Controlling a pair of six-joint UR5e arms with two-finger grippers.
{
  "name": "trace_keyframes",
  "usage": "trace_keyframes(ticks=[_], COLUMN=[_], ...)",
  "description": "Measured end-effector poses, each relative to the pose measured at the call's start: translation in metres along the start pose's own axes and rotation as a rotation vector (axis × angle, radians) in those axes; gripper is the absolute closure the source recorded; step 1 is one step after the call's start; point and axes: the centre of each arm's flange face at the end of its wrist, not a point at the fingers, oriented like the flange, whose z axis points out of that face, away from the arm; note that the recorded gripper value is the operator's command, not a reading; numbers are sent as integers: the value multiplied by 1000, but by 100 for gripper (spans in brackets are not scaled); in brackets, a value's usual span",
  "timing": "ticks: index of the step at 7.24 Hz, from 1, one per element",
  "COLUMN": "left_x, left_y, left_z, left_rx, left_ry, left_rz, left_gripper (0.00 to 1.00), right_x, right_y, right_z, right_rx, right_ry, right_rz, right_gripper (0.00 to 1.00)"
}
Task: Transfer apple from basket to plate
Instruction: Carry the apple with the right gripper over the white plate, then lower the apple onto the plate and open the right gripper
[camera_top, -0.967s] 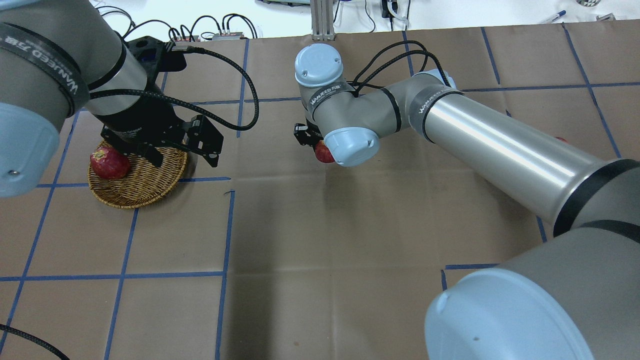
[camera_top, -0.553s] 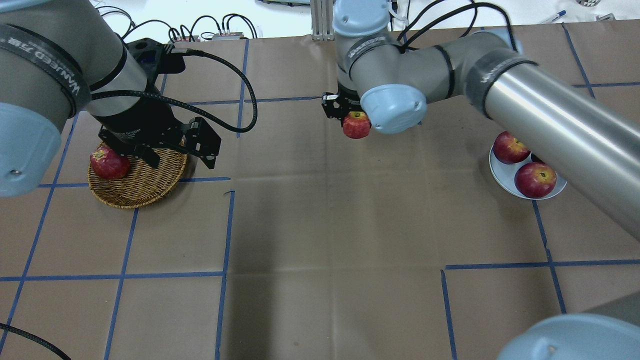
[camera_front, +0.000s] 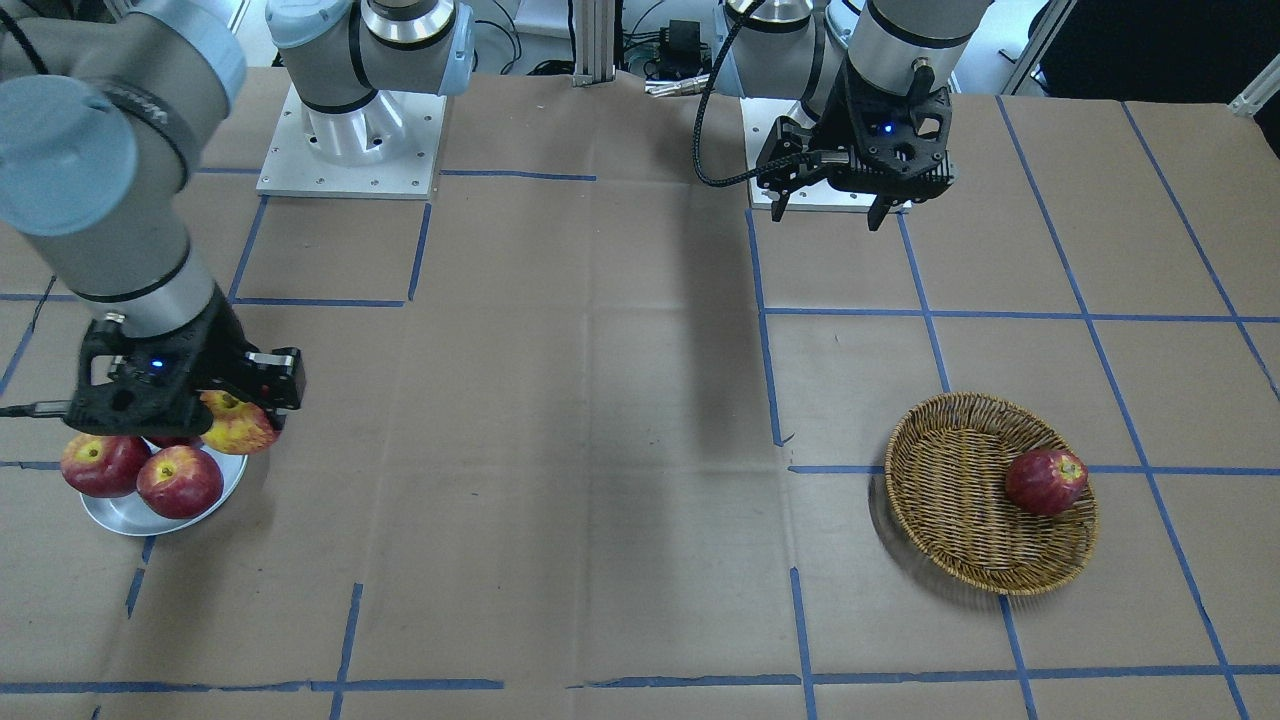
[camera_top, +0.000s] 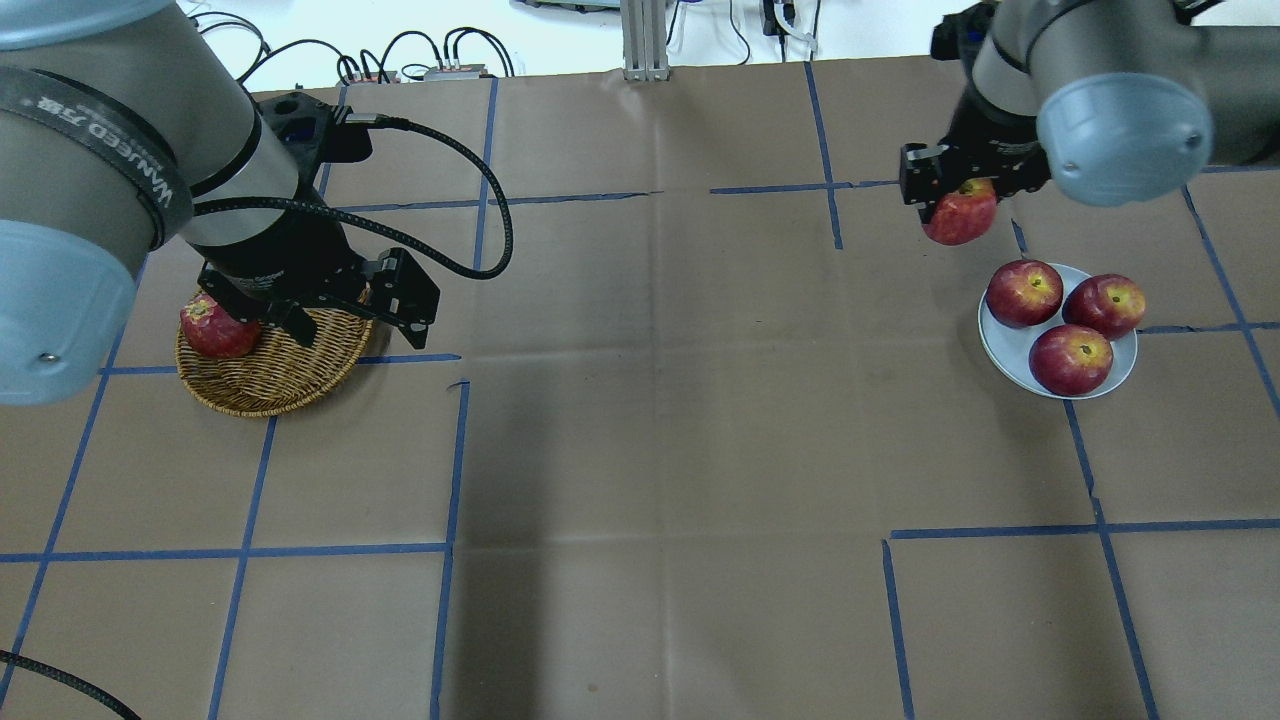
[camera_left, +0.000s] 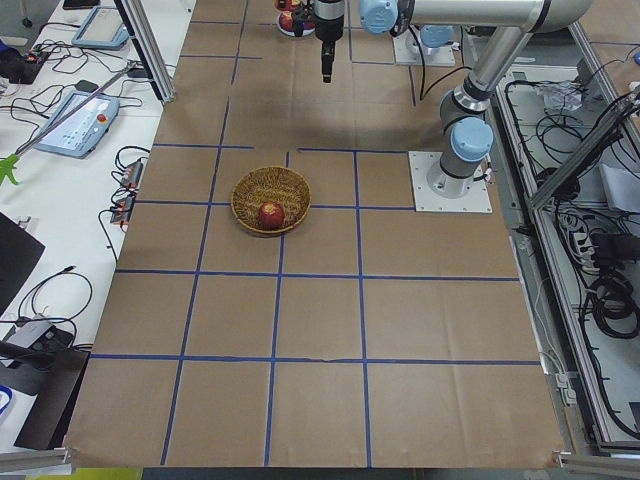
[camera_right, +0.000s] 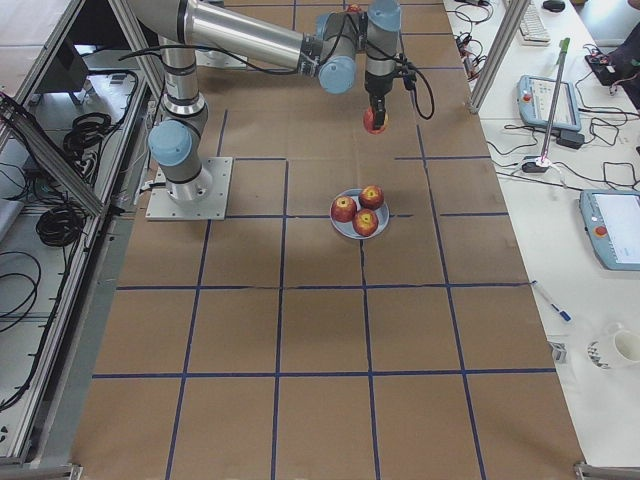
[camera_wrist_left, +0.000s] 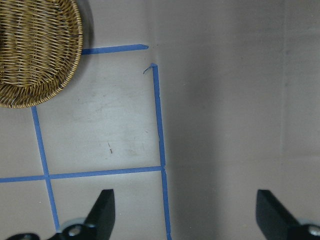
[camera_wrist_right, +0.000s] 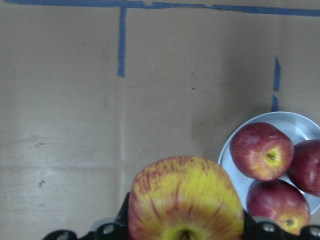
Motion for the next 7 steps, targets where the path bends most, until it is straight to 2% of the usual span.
trace_keyframes(ticks=[2,3,4,7], left_x=[-1,-1,-1,-1], left_y=[-7,-9,-11,-16], left_z=[0,1,2,2], left_rx=[-8,-11,-14,-16], left_ry=[0,1,2,7], left_rz=[-2,-2,-3,-5], left_gripper=[1,1,1,1], right_x=[88,123,143,157], right_y=[16,27,35,35], right_z=[17,32,45,93], right_rx=[-34,-51,-58,-56], right_ry=[-7,-28,-51,-64], right_rz=[-46,-56,-54,-57], right_gripper=[43,43,43,42])
